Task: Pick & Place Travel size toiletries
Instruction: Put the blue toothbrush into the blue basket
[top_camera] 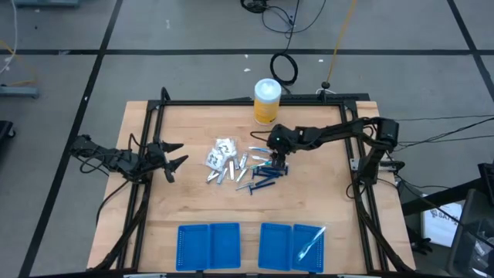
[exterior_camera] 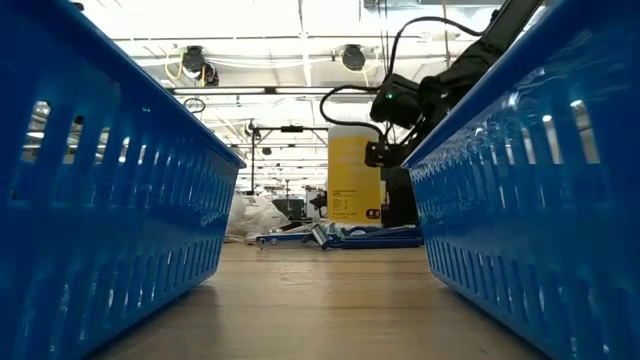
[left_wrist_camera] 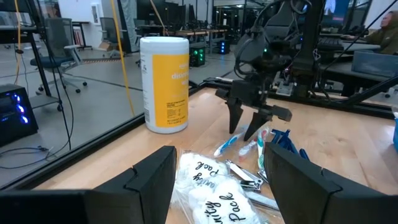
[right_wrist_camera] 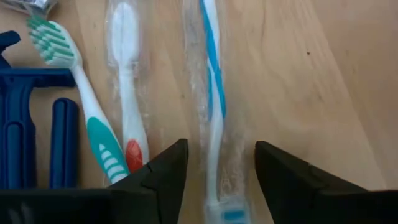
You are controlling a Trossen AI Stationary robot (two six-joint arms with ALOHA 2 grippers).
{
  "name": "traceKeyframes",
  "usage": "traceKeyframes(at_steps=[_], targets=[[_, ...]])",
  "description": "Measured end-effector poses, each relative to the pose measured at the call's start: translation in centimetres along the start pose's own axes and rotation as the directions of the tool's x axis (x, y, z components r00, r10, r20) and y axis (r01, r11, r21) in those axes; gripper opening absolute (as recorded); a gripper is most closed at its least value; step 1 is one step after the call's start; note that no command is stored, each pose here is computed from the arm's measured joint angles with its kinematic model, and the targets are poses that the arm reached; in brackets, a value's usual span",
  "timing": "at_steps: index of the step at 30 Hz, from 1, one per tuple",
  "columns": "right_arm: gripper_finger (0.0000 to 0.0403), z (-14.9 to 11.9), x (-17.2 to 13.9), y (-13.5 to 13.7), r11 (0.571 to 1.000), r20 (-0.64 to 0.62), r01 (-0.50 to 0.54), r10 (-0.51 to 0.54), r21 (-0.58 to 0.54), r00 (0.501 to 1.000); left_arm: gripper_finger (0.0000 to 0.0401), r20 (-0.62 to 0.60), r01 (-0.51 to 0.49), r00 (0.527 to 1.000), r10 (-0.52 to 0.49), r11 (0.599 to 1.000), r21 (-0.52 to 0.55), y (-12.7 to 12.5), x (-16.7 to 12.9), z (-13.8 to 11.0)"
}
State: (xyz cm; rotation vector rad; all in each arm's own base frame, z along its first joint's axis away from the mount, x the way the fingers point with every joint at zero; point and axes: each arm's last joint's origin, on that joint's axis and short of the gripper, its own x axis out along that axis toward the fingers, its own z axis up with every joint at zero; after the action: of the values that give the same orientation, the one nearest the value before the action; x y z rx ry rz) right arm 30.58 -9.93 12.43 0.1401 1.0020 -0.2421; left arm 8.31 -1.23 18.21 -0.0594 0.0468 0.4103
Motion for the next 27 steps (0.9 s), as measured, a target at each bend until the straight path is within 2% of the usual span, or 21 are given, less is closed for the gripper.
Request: traceKeyframes(at_steps=[7,18,23,27], targets=[[0.0136,0.0,0.0,0.0,1.000,0.000,-0.001,0.001,0.026,1.000,0.0239,0.000,0.000,1.000,0.000,1.000,-0.001,0.0,0.0,0.0],[0.0011,0.1,-0.3,0.0,1.000,0.012,0.012,-0.012,0.008,1.000,0.0239,0.000,0.000,1.000,0.000,1.000,0.000,0.0,0.0,0.0],[0.0018,0.6,-1.5,0.0,0.996,0.045,0.085,-0.085,-0.004,0.995,0.0239,0.000,0.000,1.000,0.000,1.000,0.000,0.0,0.0,0.0],[0.0013,1.6,-4.0,0.5,0.997,0.128,0.073,-0.074,0.010,0.989,0.0239,0.000,0.000,1.000,0.000,1.000,0.000,0.0,0.0,0.0]])
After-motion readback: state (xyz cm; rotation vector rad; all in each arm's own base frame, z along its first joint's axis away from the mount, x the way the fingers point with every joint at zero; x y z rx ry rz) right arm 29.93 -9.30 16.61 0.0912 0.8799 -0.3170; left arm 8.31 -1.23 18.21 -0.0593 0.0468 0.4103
